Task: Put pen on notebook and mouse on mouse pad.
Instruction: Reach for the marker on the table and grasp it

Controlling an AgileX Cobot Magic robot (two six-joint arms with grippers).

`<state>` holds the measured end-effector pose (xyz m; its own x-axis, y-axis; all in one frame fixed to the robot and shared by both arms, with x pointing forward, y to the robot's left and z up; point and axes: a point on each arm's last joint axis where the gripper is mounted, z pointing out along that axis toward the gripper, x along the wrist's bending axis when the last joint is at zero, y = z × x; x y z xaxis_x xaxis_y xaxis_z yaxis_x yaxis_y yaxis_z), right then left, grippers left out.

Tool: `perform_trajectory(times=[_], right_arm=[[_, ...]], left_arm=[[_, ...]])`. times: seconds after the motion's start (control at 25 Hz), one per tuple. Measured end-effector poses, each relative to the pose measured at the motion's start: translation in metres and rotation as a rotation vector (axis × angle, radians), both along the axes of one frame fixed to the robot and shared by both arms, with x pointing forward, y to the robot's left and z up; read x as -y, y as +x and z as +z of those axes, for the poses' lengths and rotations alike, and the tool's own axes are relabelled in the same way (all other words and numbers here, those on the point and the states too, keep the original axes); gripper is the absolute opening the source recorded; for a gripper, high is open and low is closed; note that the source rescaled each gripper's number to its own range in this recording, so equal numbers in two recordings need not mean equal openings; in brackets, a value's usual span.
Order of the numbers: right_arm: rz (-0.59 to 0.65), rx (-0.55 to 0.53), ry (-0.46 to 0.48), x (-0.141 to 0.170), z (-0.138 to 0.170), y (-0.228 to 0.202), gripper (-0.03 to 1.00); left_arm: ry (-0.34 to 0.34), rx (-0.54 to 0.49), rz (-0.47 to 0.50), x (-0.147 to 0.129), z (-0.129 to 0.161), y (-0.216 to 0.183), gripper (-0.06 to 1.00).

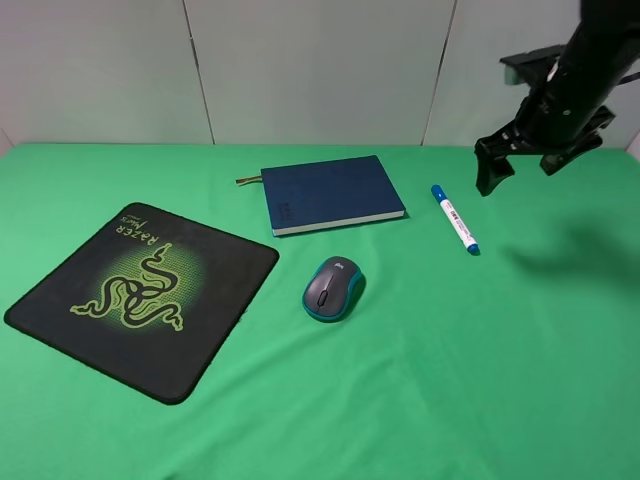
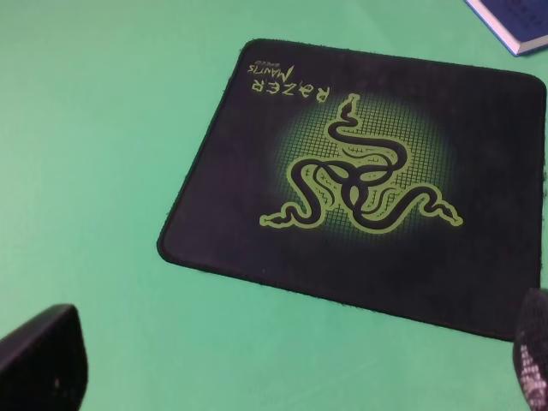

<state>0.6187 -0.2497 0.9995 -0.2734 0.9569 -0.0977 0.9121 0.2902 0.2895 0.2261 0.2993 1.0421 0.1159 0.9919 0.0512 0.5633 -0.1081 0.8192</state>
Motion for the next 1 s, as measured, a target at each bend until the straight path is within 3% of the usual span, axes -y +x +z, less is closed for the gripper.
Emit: perform_trajectory(times=[0.44,1.0], right_arm=[[0.014,-0.057,0.052,-0.012,-0.042,0.043,1.00],[0.005,-0.114,0.066,-0.015,-0.090,0.055,1.00]], left_arm=[[0.000,0.000,0.000,0.000,0.000,0.000,1.00],[0.000,0.000,0.000,0.000,0.000,0.000,1.00]])
